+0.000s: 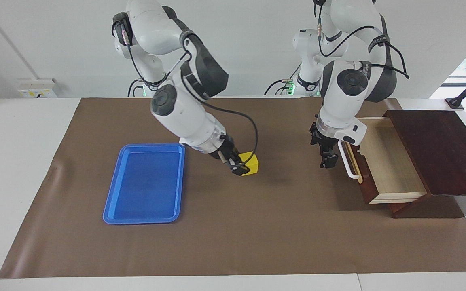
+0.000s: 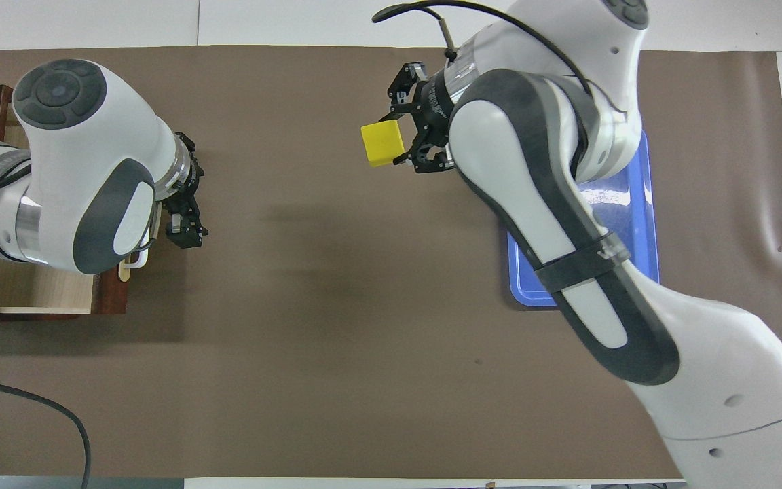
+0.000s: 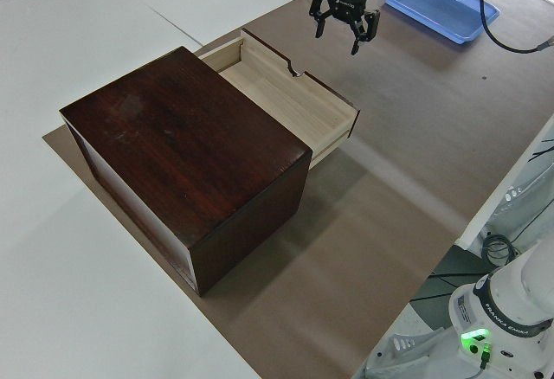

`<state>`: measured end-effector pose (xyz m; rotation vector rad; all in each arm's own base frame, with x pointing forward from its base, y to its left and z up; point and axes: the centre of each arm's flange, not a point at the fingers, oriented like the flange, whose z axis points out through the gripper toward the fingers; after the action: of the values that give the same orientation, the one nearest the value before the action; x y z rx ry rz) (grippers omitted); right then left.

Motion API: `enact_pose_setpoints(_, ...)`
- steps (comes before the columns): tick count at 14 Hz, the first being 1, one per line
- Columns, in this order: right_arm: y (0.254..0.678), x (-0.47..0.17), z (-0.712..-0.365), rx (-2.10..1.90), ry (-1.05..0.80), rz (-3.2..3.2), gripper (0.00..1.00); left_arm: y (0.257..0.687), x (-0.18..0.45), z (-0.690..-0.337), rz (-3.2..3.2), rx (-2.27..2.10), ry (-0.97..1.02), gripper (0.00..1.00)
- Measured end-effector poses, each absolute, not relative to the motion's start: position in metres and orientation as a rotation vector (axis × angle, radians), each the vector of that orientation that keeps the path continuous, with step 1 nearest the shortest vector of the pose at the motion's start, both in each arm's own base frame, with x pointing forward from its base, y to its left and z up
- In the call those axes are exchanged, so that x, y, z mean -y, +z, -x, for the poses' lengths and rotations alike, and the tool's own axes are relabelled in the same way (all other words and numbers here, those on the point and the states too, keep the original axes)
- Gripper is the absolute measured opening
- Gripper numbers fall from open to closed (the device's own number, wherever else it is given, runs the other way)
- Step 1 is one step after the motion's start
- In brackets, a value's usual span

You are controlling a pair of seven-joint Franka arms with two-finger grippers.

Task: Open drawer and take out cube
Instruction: 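Lower the cube into the blue tray with the right gripper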

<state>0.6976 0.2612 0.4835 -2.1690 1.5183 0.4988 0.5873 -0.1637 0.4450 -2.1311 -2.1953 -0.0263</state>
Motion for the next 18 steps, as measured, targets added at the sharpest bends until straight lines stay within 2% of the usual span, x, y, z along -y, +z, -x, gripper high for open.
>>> enact_pose_setpoints(3, 0.476, -0.151, -0.722, -1.527, 0.559, 2.081, 0.56, 0.436, 0.124, -0.59, 2.187, 2.161, -0.03, 1.0)
enact_pose_setpoints(6, 0.458, -0.065, -0.728, -1.63, 0.592, 1.983, 0.56, 0.433, 0.081, -0.593, 2.278, 2.071, -0.025, 1.0)
enact_pose_setpoints(12, 0.394, -0.016, -0.707, -1.757, 0.594, 1.944, 0.56, 0.437, 0.032, -0.596, 2.411, 1.949, -0.008, 1.0)
enact_pose_setpoints(18, 0.337, 0.043, -0.67, -1.863, 0.591, 1.878, 0.56, 0.443, -0.087, -0.597, 2.428, 1.989, -0.091, 1.0)
